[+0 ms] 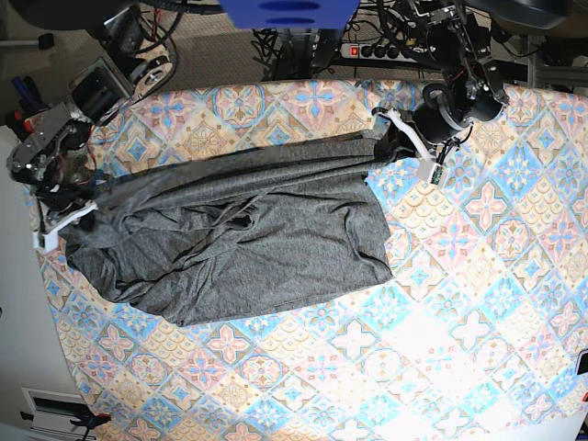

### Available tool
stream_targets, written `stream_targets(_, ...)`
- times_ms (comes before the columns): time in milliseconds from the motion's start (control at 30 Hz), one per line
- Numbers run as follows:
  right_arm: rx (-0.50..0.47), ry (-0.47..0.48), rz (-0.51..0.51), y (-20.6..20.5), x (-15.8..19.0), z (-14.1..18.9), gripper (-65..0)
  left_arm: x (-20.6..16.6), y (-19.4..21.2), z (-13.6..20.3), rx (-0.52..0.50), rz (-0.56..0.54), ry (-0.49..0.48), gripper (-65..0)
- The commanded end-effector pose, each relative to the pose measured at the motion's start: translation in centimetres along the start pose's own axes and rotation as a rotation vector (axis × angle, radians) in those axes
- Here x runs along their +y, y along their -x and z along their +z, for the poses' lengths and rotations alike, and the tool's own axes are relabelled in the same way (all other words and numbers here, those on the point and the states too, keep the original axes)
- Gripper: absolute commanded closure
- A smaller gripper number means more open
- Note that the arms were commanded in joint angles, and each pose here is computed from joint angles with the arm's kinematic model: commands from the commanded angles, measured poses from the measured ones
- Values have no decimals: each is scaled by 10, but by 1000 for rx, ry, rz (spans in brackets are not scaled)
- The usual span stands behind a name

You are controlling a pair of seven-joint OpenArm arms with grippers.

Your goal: Layout the t-shirt on the table in an organized manner, then fold the t-shirt properly

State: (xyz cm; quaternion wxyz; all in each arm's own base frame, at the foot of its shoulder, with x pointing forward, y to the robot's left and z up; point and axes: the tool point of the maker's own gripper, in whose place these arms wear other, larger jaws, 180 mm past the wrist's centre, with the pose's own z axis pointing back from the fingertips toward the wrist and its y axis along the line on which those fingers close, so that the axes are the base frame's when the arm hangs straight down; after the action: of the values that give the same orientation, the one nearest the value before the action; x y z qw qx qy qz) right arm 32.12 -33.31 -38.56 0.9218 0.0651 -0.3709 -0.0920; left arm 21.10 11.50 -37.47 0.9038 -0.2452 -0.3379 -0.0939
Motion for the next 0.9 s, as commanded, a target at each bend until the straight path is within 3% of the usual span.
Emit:
stream_targets(0, -65, 1, 5, -21, -5, 4, 0, -2, -11, 2, -39, -14, 5, 0)
stream_targets(333, -84, -38, -39, -14, 0, -9, 0, -1, -10, 2, -31, -20, 5, 0)
stream_targets(433, -85, -34, -35, -13, -1, -8, -2, -1, -1, 2, 18, -21, 5, 0)
stream_targets(500, -87, -30, -31, -14, -2, -7, -117, -1, 5, 2, 57, -21, 5, -32)
stream_targets(600, -108, -15, -13, -22, -4, -1, -272, -1, 8, 3, 72, -22, 6, -208)
stream_targets(667, -130, -1, 5, -30, -5, 5, -339, -2, 8, 3, 73, -26, 7, -278)
stream_targets(733, -165, 22, 28, -42, -7, 14, -378, -8, 6, 1, 70, -33, 26, -295)
stream_targets(867, -196, 67, 73, -47, -13, 31, -377, -13, -5, 5, 37, -63, 20, -279)
